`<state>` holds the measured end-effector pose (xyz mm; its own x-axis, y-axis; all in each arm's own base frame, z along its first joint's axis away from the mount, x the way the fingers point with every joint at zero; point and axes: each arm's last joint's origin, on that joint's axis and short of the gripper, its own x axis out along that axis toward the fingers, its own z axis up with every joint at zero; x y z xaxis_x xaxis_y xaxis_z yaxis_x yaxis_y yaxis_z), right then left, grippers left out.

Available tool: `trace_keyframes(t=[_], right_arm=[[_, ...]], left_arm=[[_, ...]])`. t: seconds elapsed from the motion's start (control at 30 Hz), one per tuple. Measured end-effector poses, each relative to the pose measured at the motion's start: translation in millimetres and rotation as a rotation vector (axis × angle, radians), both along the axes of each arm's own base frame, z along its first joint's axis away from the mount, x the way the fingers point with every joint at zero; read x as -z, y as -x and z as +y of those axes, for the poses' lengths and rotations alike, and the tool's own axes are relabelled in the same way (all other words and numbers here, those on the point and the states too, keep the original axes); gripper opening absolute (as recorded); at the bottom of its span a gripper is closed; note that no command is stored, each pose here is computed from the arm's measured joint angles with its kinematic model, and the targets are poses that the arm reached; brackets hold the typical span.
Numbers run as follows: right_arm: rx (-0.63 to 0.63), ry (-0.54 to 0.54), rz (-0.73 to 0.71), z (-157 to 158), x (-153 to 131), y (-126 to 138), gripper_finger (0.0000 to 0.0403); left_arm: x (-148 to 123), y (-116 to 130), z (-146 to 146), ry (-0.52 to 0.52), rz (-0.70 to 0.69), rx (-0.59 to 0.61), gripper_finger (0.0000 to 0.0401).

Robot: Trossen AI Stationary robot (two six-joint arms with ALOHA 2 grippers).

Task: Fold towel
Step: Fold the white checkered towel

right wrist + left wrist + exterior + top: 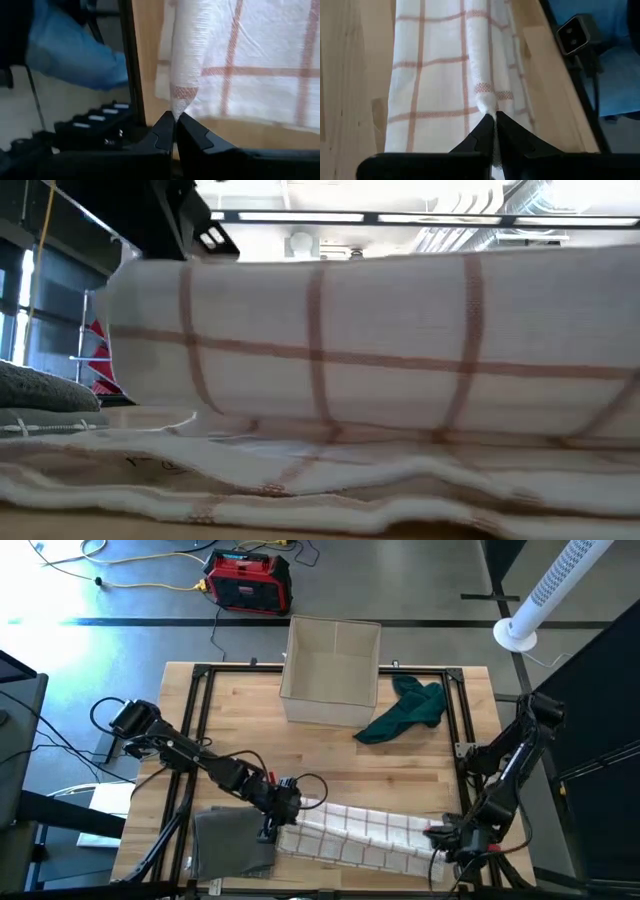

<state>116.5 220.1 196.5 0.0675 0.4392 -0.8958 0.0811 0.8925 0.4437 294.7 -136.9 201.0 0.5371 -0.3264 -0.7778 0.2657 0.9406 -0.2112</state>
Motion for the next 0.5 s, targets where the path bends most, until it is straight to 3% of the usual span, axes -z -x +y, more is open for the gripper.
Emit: trace_keyframes(t=[0.2, 0.4, 0.5], right_arm=[[0.036, 0.024, 0.057, 7, 14, -3, 0.0000], [0.079, 0.013, 0.094, 8, 15, -3, 0.0008], [0.107, 0.009, 0.112, 8, 15, -3, 0.0035]], left_arm=[[13, -3, -3, 0.038, 0.066, 0.027, 0.0015], [18, -3, -4, 0.106, 0.132, 0.003, 0.0055], [18, -3, -5, 0.123, 0.145, -0.019, 0.0082]])
